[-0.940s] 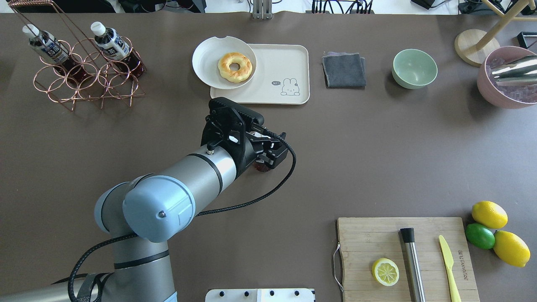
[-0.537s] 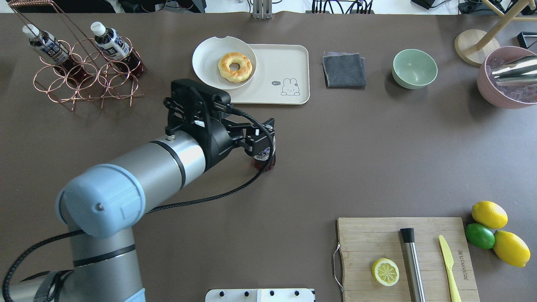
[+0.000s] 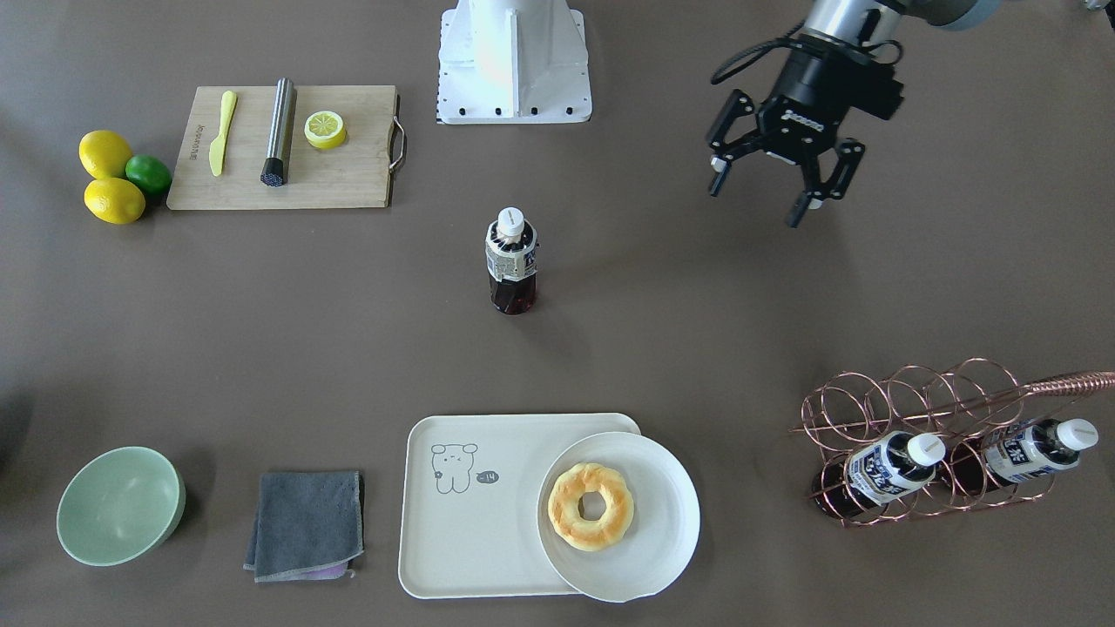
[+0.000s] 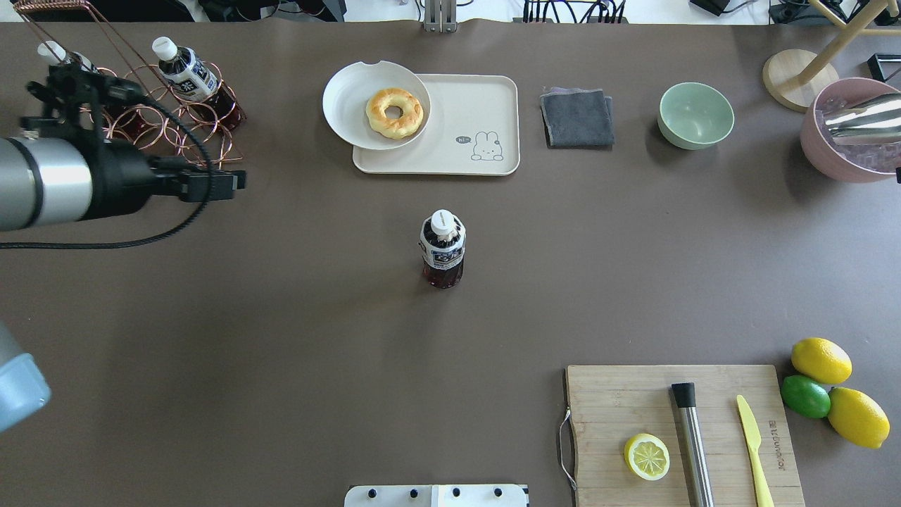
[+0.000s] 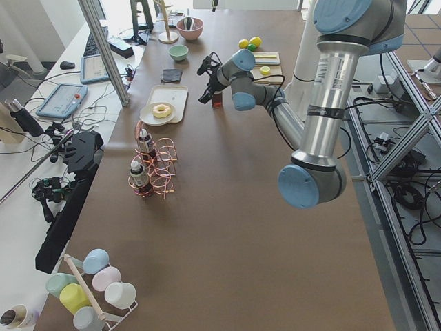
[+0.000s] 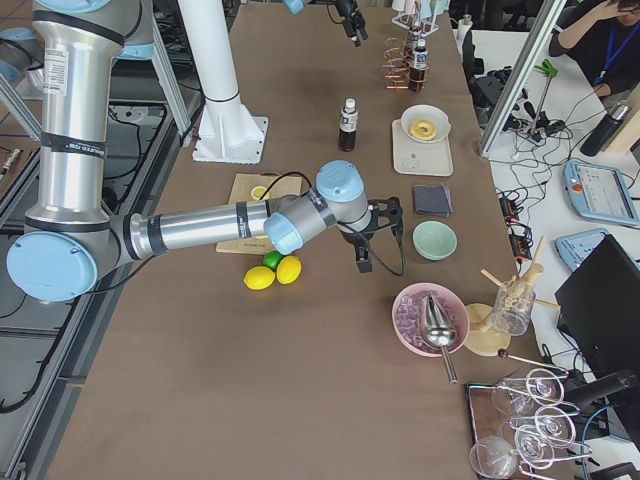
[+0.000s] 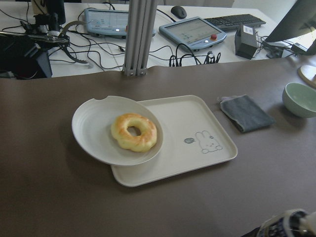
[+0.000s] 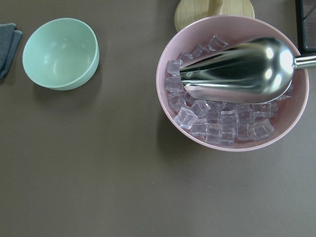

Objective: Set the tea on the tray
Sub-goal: 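Withdraw the left gripper while the right gripper reaches over the bottle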

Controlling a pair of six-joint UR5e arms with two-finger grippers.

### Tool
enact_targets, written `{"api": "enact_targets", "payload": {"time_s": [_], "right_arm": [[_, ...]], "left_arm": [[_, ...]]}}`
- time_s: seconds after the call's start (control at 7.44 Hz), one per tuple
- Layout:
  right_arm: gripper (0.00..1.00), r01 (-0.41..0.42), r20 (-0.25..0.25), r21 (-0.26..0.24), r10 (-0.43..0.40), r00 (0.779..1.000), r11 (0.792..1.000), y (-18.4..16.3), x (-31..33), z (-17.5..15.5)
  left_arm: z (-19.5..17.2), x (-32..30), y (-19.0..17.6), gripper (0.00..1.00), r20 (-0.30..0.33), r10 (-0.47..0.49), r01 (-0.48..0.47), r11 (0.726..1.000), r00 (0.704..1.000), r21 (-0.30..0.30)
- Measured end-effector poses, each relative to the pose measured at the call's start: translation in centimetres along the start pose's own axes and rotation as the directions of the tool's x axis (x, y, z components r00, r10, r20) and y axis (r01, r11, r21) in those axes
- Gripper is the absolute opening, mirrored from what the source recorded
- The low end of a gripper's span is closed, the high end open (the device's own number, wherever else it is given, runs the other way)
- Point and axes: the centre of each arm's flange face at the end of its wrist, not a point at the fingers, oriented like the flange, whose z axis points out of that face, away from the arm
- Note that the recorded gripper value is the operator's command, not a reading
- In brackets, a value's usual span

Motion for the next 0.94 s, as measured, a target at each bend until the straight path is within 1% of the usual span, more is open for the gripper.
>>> {"api": "enact_targets", "payload": {"time_s": [0.13,0.27,0.4,0.54,0.67,0.81,0.94], "right_arm": [[1.0,-0.009,0.023,0.001,0.009,1.0,1.0,-0.3,-3.0,0.0],[1.0,-0.01,0.057,0.005,0.01,0.998,1.0,-1.3,-6.8,0.2],[1.0,0.002,0.099,0.009,-0.003,0.995,1.0,-2.8,-11.8,0.7],[1.0,0.002,0.136,0.015,-0.004,0.991,1.0,-4.1,-17.8,1.9],[1.0,-0.014,0.166,0.017,0.011,0.986,1.0,-4.8,-25.0,3.7],[1.0,-0.052,0.166,0.015,0.049,0.985,0.999,-5.2,-33.0,5.0],[1.0,-0.096,0.129,0.008,0.094,0.987,0.995,-5.4,-41.3,5.5]], "left_arm": [[-1.8,-6.5,1.1,1.0,0.046,0.011,-0.006,0.995,0.999,-0.097],[-4.1,-13.6,2.9,1.0,0.094,0.061,-0.043,0.981,0.994,-0.19],[-6.4,-20.5,4.5,1.0,0.12,0.136,-0.1,0.959,0.983,-0.266],[-8.1,-27.7,5.9,1.0,0.13,0.192,-0.141,0.935,0.973,-0.324],[-9.2,-33.8,7.3,1.0,0.131,0.228,-0.167,0.916,0.965,-0.364],[-9.8,-37.1,8.2,1.0,0.131,0.241,-0.176,0.907,0.961,-0.382],[-10.0,-38.7,8.8,1.0,0.133,0.243,-0.174,0.903,0.961,-0.392]]}}
